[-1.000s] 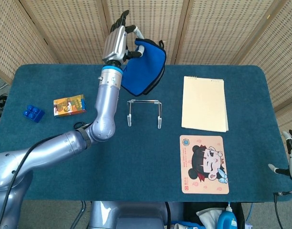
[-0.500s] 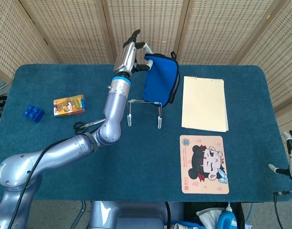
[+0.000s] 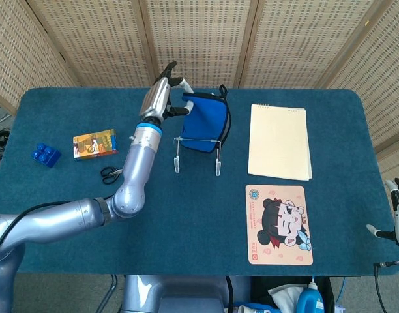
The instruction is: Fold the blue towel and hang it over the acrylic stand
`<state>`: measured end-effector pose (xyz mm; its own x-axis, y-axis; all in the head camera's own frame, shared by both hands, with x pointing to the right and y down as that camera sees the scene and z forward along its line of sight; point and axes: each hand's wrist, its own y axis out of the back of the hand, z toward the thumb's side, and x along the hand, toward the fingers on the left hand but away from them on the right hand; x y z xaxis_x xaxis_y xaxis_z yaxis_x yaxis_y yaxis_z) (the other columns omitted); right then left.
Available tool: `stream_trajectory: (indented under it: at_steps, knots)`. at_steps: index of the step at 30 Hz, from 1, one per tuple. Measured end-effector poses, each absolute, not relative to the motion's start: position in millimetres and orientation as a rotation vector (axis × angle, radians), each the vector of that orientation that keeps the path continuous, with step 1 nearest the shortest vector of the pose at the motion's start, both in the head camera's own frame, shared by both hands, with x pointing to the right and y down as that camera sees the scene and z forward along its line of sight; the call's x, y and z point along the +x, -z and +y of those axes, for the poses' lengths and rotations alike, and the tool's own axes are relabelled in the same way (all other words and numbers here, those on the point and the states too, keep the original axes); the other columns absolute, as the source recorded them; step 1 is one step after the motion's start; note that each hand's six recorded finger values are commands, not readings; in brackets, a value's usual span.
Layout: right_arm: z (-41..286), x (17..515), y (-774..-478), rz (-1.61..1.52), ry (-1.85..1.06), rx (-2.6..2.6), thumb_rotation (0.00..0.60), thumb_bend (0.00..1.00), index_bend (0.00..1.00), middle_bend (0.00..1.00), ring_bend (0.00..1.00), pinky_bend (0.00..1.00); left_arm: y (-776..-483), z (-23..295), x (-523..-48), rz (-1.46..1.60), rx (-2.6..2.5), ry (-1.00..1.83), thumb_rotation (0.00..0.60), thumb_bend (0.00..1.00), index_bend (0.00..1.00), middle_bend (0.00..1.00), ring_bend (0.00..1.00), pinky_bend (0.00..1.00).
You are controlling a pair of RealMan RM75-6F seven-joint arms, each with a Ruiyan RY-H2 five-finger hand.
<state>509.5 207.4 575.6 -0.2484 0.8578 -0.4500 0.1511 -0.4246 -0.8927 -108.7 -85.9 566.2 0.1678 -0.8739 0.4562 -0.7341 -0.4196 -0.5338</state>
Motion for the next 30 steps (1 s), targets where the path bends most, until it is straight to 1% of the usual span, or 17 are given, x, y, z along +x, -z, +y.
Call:
stream_trajectory:
  at_steps: [5, 12, 24, 30]
  knots:
    - [207.8, 508.6, -575.0, -1.237, -1.722, -1.473, 0.6, 0.0, 0.0, 0.0, 0.0, 0.0, -568.6, -74.0, -129.5, 1.565, -2.276, 1.107, 0.6, 0.45, 0.91, 0.0, 0.0, 0.0]
    - [208.0, 506.7, -575.3, -1.233, -1.718, -1.478, 0.6, 0.0, 0.0, 0.0, 0.0, 0.0, -564.9, -64.5, -143.9, 1.533, -2.347, 1.071, 0.6, 0.44, 0.91, 0.0, 0.0, 0.0]
    - [208.0, 506.5, -574.1, -1.236, -1.714, -1.476, 0.6, 0.0, 0.0, 0.0, 0.0, 0.0, -561.2, -47.5, -150.9, 1.413, -2.434, 1.034, 0.6, 0.44, 0.91, 0.0, 0.0, 0.0]
    - [207.9, 505.9, -573.8, -1.235, -1.711, -1.478, 0.6, 0.0, 0.0, 0.0, 0.0, 0.0, -568.3, -33.3, -159.8, 1.301, -2.399, 1.087, 0.6, 0.44, 0.91, 0.0, 0.0, 0.0]
